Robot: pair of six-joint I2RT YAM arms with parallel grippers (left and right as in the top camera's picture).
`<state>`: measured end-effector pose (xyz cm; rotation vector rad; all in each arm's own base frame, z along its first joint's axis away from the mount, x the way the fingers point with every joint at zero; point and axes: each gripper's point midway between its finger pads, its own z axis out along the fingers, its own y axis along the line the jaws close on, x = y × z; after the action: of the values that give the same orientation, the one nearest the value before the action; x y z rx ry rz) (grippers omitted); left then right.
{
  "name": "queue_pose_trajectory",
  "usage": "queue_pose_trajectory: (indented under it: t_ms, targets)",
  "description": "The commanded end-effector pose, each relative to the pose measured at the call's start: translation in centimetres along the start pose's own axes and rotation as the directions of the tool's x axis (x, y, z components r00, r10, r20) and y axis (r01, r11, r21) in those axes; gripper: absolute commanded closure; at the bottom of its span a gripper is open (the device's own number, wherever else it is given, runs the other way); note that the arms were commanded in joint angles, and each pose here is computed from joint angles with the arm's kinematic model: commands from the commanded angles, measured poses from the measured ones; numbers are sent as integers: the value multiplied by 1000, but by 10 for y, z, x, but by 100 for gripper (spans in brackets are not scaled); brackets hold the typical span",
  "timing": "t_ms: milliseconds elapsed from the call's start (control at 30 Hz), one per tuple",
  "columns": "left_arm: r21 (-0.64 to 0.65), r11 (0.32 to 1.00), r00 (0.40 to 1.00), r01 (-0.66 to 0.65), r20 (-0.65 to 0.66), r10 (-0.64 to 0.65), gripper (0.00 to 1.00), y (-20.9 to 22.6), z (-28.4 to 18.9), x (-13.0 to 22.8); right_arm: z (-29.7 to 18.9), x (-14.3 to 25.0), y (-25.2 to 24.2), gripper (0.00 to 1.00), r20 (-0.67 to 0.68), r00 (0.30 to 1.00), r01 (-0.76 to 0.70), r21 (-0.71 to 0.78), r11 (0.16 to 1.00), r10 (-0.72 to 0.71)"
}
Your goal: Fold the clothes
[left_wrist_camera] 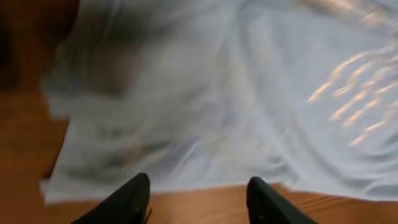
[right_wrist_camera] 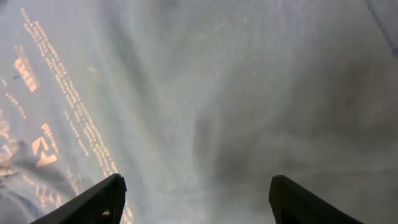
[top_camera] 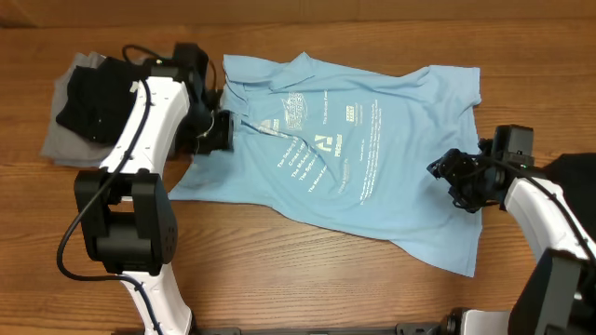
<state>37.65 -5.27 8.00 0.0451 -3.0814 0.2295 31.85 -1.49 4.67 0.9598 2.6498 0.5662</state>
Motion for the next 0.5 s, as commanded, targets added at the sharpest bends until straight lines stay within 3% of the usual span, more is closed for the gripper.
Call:
queue_pose_trajectory:
  t_ms: [0,200,333,367,400,433,467]
  targets:
    - [-153,981,988,121,-81,-135,41,49,21,25,-15,-8,11,21,36,999,26,-26,999,-26]
    - [-157,968,961,195,-167,-220,36,79,62,62,-15,-5,10,20,24,999,21,-20,1000,-21]
    - [-44,986,974,164,-151,-169,37,65,89,63,-15,-5,9,19,22,1000,20,-19,1000,-20]
    - [5,988,976,155,-153,-152,42,56,92,63,-15,-4,9,19,19,1000,19,-17,1000,-19]
    - [94,986,980,141,-158,-125,58,39,94,63,-14,-2,8,19,12,1000,16,-13,1000,-16]
    - [131,982,981,133,-160,-112,65,33,94,63,-14,-1,7,19,7,1000,14,-10,1000,-14]
    - [240,963,983,122,-163,-84,87,11,89,61,-14,3,5,19,-8,1000,7,1,1000,-7]
